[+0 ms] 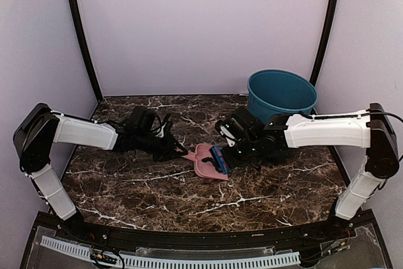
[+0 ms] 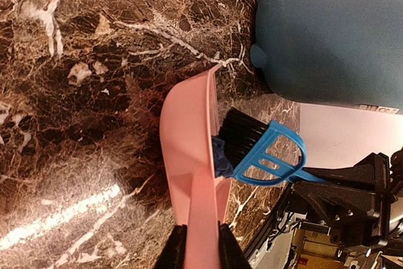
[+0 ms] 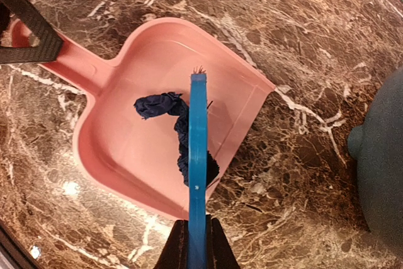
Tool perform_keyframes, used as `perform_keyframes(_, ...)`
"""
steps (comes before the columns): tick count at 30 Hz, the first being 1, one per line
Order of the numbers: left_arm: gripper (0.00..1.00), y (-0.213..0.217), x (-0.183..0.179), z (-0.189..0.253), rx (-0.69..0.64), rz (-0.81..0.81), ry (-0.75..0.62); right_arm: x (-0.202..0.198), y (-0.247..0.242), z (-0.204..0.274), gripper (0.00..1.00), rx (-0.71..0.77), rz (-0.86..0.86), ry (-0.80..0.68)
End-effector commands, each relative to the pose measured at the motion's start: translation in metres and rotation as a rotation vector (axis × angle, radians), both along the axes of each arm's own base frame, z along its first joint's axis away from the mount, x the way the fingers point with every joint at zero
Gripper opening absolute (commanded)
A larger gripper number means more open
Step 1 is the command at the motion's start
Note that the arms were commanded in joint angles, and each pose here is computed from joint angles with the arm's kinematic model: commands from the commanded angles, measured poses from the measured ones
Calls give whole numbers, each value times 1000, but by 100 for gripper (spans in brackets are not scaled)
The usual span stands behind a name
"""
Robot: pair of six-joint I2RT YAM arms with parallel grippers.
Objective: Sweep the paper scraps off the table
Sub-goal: Sweep the paper scraps into the dustpan.
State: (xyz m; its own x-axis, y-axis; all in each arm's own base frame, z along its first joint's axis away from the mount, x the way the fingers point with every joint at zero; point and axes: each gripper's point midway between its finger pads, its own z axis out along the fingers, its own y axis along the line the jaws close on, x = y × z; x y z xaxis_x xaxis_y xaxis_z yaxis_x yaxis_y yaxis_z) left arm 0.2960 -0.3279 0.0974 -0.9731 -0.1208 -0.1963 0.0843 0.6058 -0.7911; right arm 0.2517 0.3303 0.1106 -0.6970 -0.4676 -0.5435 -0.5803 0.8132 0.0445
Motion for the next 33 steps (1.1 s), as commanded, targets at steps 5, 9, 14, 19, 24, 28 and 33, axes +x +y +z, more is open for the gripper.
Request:
perform_keyframes(5, 0, -9, -13, 13, -172, -36, 6, -9, 18, 30, 0, 133, 68, -7)
perform_keyframes(9, 0, -14, -16, 41, -285, -43, -20, -7, 15, 45, 0, 142, 48, -29)
perform_keyframes(14, 0, -11, -18, 69, -338, -37, -60, -6, 3, 78, 0, 178, 9, -86)
perform_keyframes(19, 0, -9, -22, 110, -435, -42, -117, -15, 5, 115, 0, 279, 42, -102)
perform_keyframes(24, 0, -3, -25, 145, -493, -36, -176, -20, 0, 150, 0, 331, 48, -131)
perform_keyframes(28, 0, 3, -24, 164, -507, -16, -217, -24, -9, 179, 0, 371, 45, -168)
perform_keyframes(33, 0, 6, -20, 178, -521, 4, -229, -26, -24, 204, 0, 391, 20, -209)
